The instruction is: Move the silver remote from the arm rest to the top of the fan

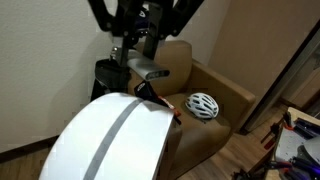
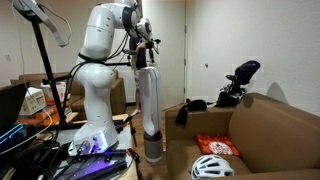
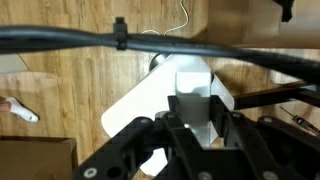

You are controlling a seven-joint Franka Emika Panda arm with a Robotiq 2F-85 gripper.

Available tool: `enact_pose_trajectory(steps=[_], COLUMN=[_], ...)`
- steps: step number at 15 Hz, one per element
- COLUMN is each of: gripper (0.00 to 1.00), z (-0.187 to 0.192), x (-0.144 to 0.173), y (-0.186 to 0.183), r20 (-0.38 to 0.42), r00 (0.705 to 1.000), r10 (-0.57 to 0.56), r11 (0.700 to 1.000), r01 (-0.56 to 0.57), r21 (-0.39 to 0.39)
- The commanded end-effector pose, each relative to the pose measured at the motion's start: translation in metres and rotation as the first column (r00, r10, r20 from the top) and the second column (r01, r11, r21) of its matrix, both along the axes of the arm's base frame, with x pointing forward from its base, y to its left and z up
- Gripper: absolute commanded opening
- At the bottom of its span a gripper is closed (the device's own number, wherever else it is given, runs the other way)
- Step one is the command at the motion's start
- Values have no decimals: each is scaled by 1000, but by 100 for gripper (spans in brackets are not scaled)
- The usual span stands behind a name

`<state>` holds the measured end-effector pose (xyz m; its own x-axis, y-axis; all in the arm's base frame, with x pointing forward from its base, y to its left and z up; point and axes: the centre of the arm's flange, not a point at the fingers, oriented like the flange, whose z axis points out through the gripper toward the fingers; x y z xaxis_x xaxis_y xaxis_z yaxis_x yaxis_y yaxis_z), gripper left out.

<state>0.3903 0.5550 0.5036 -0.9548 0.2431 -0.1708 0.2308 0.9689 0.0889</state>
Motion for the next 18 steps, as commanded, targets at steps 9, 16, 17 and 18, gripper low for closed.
enact_pose_trajectory(steps=[9, 16, 17, 18], gripper=[10, 60, 61, 67], z=[-27, -32, -32, -33], x=[-21, -22, -21, -21], y=[43, 43, 43, 43], r20=[-85, -108, -102, -95], r00=[821, 696, 697, 701], r10=[565, 709, 709, 707], r11=[822, 697, 697, 700], r01=[-569, -716, -716, -713], r21=[-34, -40, -47, -49])
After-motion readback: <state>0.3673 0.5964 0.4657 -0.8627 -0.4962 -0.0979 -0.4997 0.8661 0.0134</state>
